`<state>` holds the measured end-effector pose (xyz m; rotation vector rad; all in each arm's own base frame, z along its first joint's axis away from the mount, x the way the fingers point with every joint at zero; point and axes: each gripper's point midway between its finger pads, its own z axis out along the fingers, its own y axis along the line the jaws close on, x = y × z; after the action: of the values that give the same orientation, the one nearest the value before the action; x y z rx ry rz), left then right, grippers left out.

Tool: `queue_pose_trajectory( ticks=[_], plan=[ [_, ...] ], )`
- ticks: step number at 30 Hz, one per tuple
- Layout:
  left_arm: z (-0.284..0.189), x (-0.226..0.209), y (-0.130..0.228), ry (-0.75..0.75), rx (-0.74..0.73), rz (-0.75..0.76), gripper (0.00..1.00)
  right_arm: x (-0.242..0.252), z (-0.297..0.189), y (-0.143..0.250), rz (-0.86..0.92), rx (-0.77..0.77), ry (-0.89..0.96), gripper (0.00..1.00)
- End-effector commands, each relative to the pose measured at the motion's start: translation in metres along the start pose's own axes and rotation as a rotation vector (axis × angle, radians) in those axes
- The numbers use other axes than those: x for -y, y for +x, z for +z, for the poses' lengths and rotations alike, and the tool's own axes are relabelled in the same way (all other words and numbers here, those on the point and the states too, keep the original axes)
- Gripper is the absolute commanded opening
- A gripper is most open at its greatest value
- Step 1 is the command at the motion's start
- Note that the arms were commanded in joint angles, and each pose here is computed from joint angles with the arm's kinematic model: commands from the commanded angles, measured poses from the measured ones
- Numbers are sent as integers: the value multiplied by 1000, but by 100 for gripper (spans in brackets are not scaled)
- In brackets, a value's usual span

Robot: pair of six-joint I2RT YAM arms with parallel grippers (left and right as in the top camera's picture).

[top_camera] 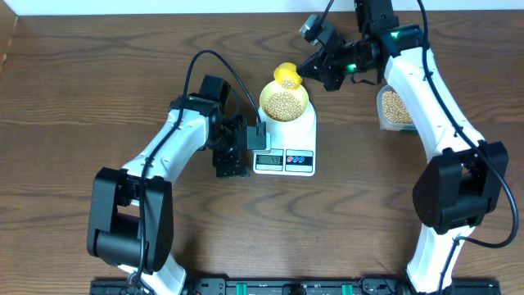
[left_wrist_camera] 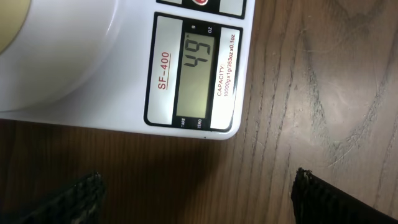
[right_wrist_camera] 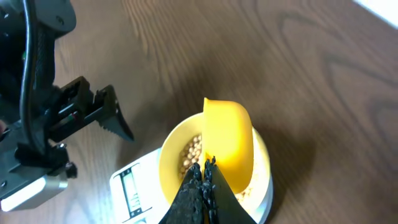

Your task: Scoop item into bowl and weigh 50g on scale

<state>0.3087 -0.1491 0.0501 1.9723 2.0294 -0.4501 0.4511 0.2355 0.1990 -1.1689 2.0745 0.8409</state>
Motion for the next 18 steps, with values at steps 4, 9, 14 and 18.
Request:
queue_pose_trajectory(
  ticks=[4, 9, 14, 18],
  plan=[
    [-4, 3, 1, -6, -4, 0, 98, 0, -4, -8, -1, 13, 25, 1],
    [-4, 3, 1, -6, -4, 0, 98, -1, -4, -9, -2, 14, 24, 1],
    [-4, 3, 1, -6, -4, -1, 98, -1, -4, -8, -1, 14, 24, 1],
    [-4, 3, 1, -6, -4, 0, 98, -1, -4, -8, -1, 13, 25, 1]
  ],
)
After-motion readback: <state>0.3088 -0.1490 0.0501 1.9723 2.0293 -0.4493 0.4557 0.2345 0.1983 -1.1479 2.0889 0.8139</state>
